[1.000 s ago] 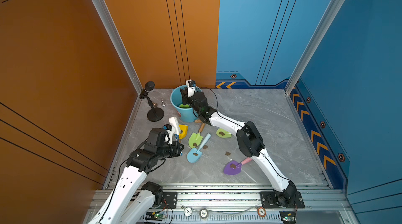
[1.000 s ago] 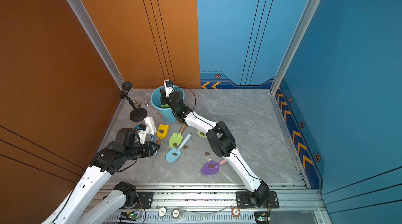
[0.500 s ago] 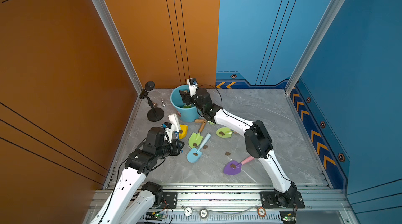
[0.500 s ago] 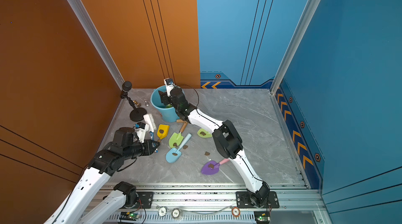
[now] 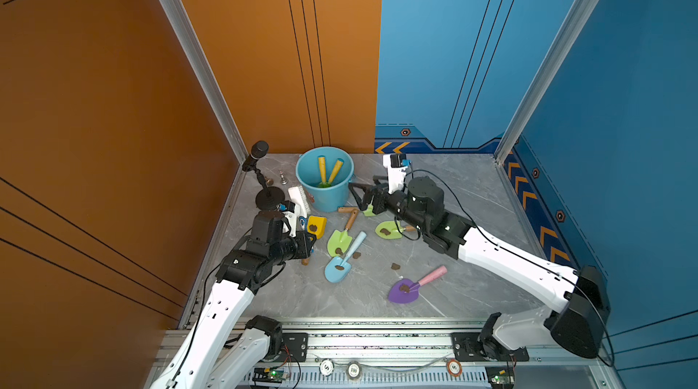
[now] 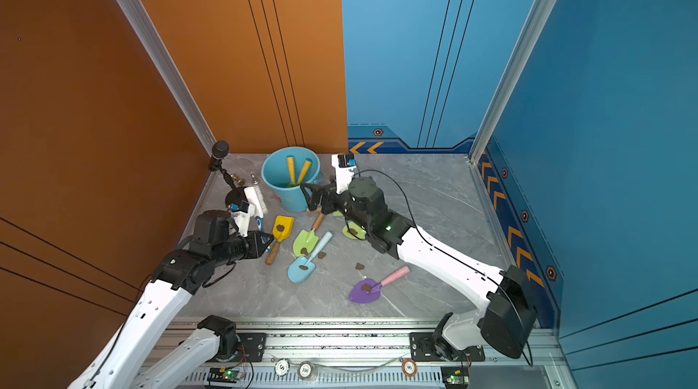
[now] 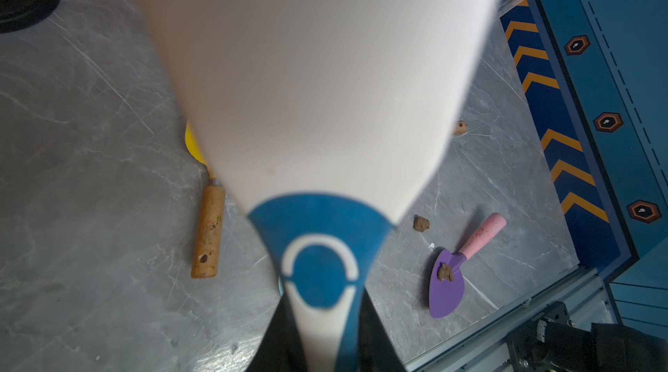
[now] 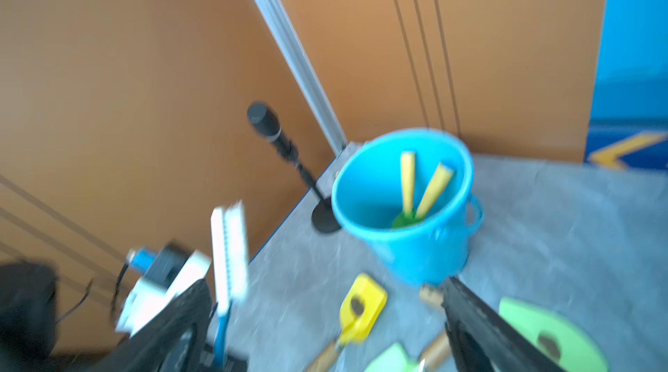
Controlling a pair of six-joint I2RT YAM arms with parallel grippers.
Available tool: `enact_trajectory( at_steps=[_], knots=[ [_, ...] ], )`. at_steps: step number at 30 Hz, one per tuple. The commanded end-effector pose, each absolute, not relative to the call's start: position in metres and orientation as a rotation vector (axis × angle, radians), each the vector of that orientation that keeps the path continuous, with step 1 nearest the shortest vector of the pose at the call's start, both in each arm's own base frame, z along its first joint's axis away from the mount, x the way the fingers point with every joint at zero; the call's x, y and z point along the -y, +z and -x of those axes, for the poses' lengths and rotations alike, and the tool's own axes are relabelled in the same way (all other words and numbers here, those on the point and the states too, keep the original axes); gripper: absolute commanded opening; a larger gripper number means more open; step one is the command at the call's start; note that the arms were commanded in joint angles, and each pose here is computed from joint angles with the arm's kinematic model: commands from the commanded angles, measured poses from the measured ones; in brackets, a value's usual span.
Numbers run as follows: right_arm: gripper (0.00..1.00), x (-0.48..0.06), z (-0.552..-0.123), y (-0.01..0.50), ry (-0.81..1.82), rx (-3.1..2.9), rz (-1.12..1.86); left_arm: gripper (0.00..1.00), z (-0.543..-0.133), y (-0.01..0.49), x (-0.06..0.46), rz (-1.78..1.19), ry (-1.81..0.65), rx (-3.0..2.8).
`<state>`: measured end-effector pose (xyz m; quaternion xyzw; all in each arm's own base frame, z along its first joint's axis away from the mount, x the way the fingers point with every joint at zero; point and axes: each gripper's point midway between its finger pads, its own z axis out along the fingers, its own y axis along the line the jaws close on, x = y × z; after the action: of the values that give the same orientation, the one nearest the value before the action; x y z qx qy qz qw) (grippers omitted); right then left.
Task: Brush the soil off the hand trowel and place it into the bucket
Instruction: Place the hand trowel in the bucket, then pick up the hand trowel from the center of the board.
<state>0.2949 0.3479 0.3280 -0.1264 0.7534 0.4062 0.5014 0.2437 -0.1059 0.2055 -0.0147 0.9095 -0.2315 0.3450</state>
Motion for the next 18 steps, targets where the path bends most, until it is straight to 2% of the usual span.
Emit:
enact_trajectory(
  at_steps=[1, 4, 6, 12, 14, 18],
  knots=[
    [0.99, -0.347, -0.241, 0.256, 1.032, -2.084, 0.251, 0.0, -0.253, 0.223, 0.102, 0.02, -0.571, -2.306],
    [1.0, -0.341, -0.212, 0.241, 1.116, -2.133, 0.092, 0.0, -0.255, 0.224, 0.102, 0.026, -0.573, -2.307],
    [1.0, -0.337, -0.2, 0.241, 1.112, -2.099, 0.087, 0.0, -0.256, 0.225, 0.103, 0.025, -0.583, -2.306],
    [1.0, -0.307, -0.205, 0.235, 1.062, -2.079, -0.028, 0.0, -0.26, 0.23, 0.115, 0.009, -0.663, -2.295],
    [1.0, -0.285, -0.22, 0.208, 0.954, -2.161, -0.156, 0.0, -0.26, 0.231, 0.121, -0.01, -0.688, -2.3],
    [1.0, -0.212, -0.229, 0.156, 0.489, -2.377, -0.387, 0.0, -0.256, 0.232, 0.138, -0.109, -0.714, -2.31]
  ],
)
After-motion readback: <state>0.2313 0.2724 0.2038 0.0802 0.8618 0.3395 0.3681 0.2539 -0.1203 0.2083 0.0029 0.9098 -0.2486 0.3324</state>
